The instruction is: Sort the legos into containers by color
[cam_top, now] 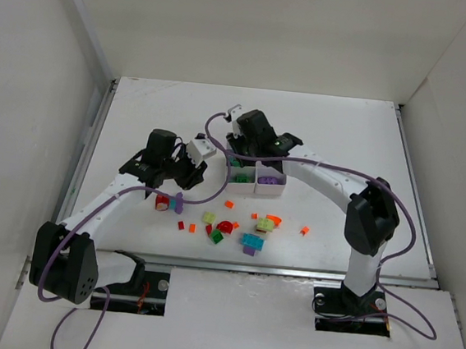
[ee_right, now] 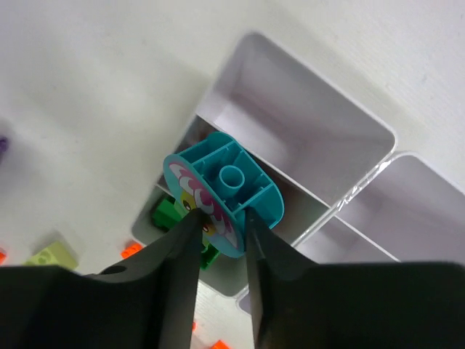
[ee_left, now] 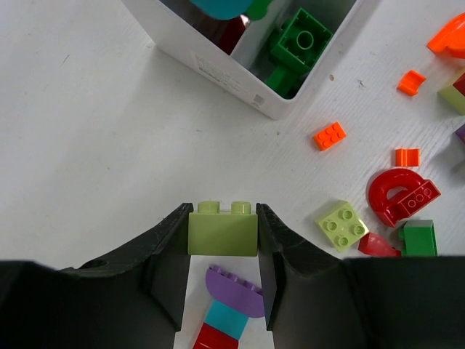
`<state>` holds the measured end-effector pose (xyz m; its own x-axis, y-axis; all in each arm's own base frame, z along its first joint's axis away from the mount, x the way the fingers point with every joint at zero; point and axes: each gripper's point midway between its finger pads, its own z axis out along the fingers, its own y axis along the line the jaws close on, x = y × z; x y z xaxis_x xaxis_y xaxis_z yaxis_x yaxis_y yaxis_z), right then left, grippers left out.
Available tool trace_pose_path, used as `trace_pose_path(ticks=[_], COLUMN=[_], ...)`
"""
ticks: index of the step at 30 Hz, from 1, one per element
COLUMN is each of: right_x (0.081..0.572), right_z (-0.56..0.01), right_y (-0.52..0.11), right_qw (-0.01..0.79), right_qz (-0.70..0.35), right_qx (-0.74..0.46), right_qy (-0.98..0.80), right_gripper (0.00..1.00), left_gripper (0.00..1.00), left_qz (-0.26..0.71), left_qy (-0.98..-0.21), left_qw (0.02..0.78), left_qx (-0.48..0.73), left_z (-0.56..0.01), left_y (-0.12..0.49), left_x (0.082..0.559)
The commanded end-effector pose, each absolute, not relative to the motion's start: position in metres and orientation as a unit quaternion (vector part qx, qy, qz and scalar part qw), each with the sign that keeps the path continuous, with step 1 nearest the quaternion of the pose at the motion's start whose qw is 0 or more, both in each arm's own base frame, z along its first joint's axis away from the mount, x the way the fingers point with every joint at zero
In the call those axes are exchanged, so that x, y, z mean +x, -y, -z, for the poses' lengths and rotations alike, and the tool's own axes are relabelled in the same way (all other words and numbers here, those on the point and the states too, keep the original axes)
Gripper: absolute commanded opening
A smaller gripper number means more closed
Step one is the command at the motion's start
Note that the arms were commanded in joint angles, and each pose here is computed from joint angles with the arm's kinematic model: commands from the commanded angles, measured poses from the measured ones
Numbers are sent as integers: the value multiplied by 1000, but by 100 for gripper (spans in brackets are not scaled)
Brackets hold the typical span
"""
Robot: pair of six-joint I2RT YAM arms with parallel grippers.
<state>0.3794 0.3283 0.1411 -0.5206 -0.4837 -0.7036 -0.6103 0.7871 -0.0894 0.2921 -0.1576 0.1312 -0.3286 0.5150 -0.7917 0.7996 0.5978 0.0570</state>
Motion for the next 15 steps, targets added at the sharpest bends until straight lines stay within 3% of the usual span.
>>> trace_pose_path(ticks=[1,8,13,15], right_x=[388,385,386,383], right_z=[-156,-181,-186,-188], right_y=[-334,-333,-331,-333], right_qw=[399,421,428,429], right_qz=[-89,-103,-98,-107], right_qx=[-308,-304,-304,-313], right_qy=[-859,-848,-845,-841], right_gripper=[32,17,1,0], left_gripper=[0,0,0,0], left_qz=[181,180,180,180], left_qy=[-792,-790,-790,-790], left_qw=[414,418,418,418], left_qx=[410,411,411,411], left_z=[-132,-134,-134,-134], left_y=[159,160,160,160], left_x=[292,294,294,294])
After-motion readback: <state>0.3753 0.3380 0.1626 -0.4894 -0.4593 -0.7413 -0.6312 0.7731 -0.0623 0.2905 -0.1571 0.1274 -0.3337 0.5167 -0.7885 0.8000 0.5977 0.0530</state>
